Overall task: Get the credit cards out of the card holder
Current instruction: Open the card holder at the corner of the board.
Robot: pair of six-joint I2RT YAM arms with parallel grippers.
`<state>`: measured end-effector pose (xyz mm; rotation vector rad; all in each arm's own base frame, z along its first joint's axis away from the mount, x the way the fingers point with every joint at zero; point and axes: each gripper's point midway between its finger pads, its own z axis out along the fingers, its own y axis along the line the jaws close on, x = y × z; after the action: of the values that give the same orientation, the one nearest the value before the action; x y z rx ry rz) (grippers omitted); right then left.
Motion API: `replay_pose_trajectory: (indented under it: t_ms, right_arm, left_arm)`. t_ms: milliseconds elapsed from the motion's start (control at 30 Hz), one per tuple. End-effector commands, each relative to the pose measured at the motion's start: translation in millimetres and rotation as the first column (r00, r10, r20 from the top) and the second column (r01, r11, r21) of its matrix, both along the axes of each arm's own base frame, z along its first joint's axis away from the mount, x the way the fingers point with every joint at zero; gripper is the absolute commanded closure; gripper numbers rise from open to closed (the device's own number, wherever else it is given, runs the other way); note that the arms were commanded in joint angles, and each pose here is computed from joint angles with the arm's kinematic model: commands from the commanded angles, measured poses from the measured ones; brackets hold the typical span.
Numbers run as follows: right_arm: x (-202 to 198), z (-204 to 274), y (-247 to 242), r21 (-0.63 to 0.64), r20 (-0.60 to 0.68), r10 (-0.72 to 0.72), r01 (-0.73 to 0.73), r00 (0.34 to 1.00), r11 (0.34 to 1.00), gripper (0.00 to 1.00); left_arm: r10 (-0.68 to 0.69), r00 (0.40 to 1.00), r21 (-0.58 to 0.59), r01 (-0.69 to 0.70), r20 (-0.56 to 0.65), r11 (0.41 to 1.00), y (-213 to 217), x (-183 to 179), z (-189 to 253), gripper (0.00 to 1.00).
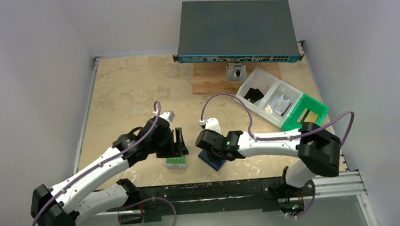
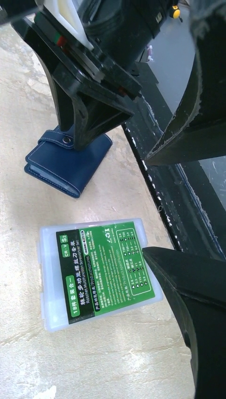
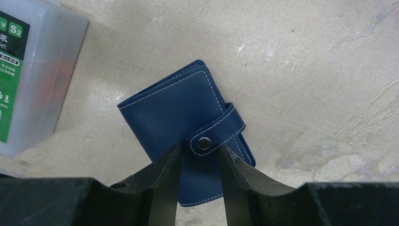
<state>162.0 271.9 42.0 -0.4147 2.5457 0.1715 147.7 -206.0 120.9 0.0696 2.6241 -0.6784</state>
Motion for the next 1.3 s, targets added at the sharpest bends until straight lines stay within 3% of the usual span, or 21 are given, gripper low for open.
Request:
replay_pose_trajectory:
  t_ms: [0,300,667,933,1267]
  right_arm:
    - [4.2,4.7,10.6,-0.05,0.052,0.028,-0.025,0.998,0.998,0.65]
    - [1.8,-16.9,-1.5,-0.137,0.027,-0.037,0.04,0.999,0.99,0.74]
    - [-5.3,-21.6,21.4,0.022,-0.089,-0.115,0.117,0.989,0.993,0.99]
    - [-2.3,-10.4,27.9,0.232,-0.202,-0.186,0.232,0.961,0.945,1.0]
    - [-2.5,-2.7,21.2,0.31,-0.241,-0.238,0.307,0.941,0.9,1.0]
  left_arm:
    - [0.008,1.0,-0.015,-0.008,0.004,1.0,-2.3,0.3,3.0,0.37]
    - [-0.001,1.0,-0.013,0.001,0.003,1.0,-4.2,1.1,3.5,0.4]
    - [-0.074,0.997,-0.051,0.073,-0.014,0.996,-25.1,1.1,2.9,0.51]
    - [-0.109,0.994,-0.07,0.108,-0.023,0.992,-54.6,9.1,-0.5,0.61]
    - [-0.061,0.997,-0.068,0.057,-0.055,0.996,-85.9,35.4,-29.7,0.81]
